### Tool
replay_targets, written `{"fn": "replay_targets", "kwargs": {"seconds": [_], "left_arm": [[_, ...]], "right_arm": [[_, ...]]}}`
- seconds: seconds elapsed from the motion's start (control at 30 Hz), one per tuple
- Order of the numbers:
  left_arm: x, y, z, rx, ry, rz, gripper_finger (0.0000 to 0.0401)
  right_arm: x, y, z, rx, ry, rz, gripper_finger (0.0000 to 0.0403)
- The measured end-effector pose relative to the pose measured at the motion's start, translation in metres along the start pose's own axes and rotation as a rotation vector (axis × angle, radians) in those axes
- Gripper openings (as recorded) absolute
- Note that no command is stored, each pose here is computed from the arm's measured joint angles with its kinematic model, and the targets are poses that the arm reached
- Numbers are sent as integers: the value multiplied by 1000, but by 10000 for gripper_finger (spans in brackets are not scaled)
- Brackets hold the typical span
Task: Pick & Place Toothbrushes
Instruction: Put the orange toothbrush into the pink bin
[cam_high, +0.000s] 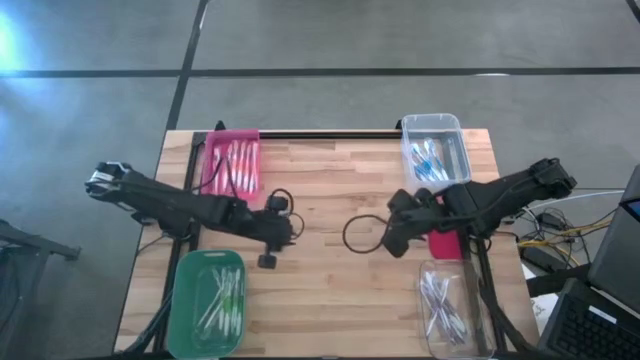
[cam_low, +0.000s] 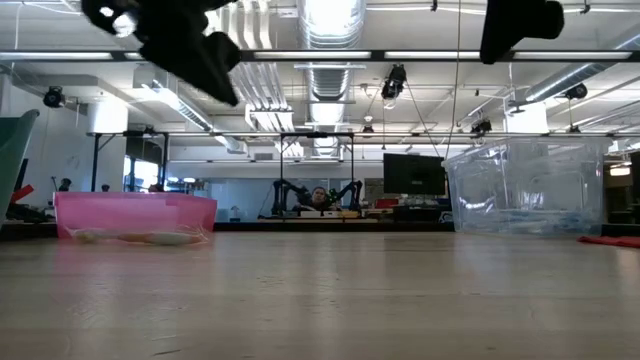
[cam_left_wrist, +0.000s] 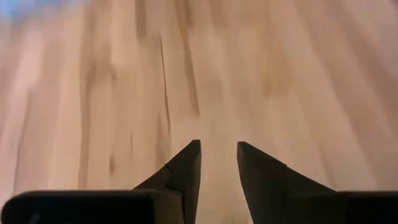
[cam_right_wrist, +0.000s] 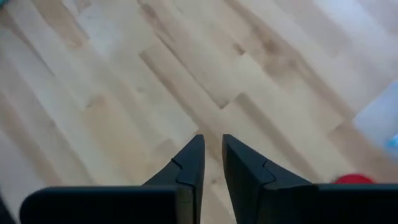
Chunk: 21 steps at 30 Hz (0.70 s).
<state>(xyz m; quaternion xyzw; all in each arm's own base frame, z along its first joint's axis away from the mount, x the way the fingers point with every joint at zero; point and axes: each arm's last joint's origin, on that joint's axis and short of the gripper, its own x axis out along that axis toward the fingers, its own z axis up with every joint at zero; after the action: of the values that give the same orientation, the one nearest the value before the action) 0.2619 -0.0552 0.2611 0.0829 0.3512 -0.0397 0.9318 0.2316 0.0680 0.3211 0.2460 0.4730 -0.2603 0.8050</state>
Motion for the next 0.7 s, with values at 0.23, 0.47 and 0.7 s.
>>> {"fn": "replay_targets", "kwargs": {"seconds": [0.23, 0.47, 0.7], "left_arm": [[-20, 10, -14, 0, 348, 13, 110], [-20, 34, -32, -39, 527, 63, 110], [-17, 64, -50, -29, 703, 67, 135]], "right_arm": [[6, -12, 16, -88, -12, -39, 74], [13, -30, 37, -140, -19, -92, 98], [20, -51, 63, -135, -67, -122, 114]]}}
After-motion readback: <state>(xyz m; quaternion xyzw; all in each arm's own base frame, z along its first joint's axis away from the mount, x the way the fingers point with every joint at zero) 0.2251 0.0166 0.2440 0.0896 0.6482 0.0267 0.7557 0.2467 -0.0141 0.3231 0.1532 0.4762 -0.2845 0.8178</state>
